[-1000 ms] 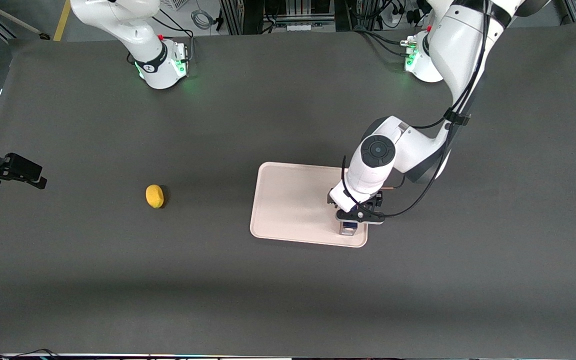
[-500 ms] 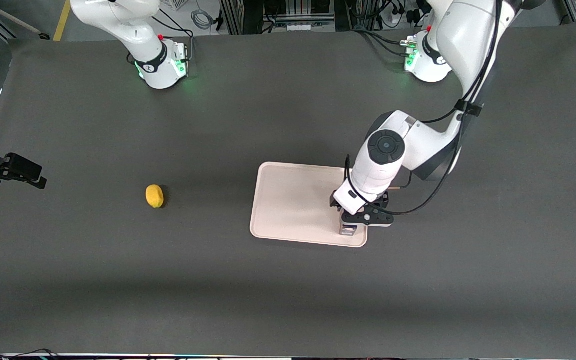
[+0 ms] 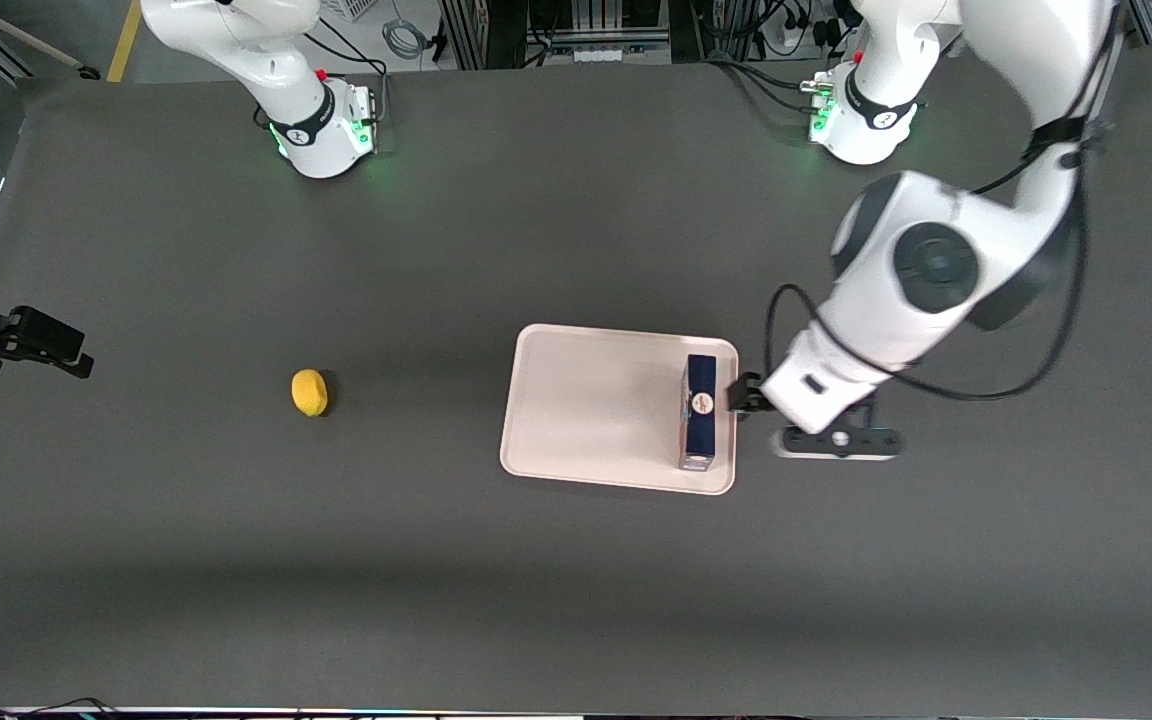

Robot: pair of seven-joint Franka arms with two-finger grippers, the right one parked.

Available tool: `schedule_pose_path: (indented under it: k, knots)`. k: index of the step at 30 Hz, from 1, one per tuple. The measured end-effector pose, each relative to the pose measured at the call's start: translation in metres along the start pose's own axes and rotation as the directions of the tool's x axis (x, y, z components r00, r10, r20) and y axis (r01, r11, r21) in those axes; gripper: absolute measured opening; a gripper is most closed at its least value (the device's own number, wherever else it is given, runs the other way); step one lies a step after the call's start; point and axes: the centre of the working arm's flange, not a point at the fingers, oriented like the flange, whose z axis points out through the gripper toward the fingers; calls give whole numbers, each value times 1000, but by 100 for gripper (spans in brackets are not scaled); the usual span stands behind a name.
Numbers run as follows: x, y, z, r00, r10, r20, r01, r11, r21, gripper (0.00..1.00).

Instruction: Place cookie box on tray

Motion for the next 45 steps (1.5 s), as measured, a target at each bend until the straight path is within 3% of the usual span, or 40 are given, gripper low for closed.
schedule_pose_path:
  k: [7,18,24,37,45]
  knots:
    - [6,-63,-53,1000,-32,-1,32,999,36,100]
    - [3,-179,-121,996,87,13,-88,990,107,100]
    - [-9,-233,-149,997,76,4,-76,989,125,100]
    - [-49,-239,-172,998,55,-10,-53,989,136,100]
    - [-62,-239,-170,999,53,2,-53,989,139,100]
